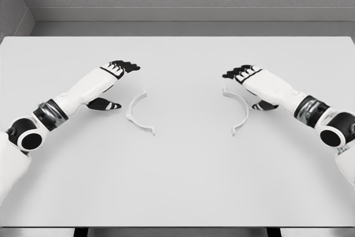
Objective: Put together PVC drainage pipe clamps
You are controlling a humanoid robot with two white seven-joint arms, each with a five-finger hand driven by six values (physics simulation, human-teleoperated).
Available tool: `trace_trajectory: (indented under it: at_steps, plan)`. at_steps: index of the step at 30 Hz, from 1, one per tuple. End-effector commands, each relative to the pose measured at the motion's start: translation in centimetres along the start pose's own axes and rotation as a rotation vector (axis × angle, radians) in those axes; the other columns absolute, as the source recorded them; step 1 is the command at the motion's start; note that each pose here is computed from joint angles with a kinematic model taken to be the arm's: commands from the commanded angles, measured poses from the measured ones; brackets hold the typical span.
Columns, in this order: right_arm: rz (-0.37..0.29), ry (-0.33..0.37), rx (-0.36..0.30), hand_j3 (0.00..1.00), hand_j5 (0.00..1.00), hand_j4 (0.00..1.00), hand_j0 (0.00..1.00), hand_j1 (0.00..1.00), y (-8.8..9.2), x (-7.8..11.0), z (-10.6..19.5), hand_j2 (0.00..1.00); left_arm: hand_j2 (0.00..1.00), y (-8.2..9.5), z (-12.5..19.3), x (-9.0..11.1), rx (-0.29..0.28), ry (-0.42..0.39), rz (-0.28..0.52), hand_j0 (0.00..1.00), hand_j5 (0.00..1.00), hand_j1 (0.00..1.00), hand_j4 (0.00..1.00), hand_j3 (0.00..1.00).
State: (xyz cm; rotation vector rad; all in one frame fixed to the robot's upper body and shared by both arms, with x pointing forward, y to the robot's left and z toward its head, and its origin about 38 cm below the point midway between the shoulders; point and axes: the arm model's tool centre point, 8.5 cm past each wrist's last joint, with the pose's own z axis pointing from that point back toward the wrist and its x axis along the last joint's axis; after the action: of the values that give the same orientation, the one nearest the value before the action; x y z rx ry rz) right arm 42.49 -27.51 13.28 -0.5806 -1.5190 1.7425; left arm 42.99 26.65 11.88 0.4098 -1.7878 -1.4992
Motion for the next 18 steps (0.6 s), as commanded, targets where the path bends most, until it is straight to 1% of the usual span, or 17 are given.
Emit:
trace_trajectory:
  at_steps: [1, 5, 11, 13, 18]
  plan:
    - [-0.011, -0.007, 0.004, 1.0, 1.0, 1.0, 1.0, 1.0, 0.4, 0.4, -0.4, 1.0, 1.0, -0.2, -0.3, 0.3, 0.01, -0.005, 0.015, 1.0, 1.0, 1.0, 1.0, 1.0]
    - [-0.011, -0.013, 0.008, 1.0, 1.0, 1.0, 1.0, 1.0, 0.5, 0.6, -0.4, 1.0, 1.0, -0.4, -0.3, 0.0, 0.003, 0.003, 0.017, 1.0, 1.0, 1.0, 1.0, 1.0]
    - [-0.006, -0.017, 0.004, 1.0, 1.0, 1.0, 1.0, 1.0, 0.3, 0.7, -0.4, 1.0, 1.0, -1.0, -1.0, 0.7, 0.006, -0.013, 0.031, 1.0, 1.0, 1.0, 1.0, 1.0]
    - [-0.001, -0.027, -0.004, 1.0, 1.0, 1.0, 1.0, 1.0, 0.0, 1.1, -0.5, 1.0, 1.0, -1.2, -1.2, 0.9, 0.005, -0.018, 0.035, 1.0, 1.0, 1.0, 1.0, 1.0]
    - [0.006, -0.047, 0.002, 1.0, 1.0, 1.0, 1.0, 1.0, 0.1, 1.9, -0.8, 1.0, 1.0, -1.5, -1.4, 1.2, -0.002, -0.027, 0.039, 1.0, 1.0, 1.0, 1.0, 1.0]
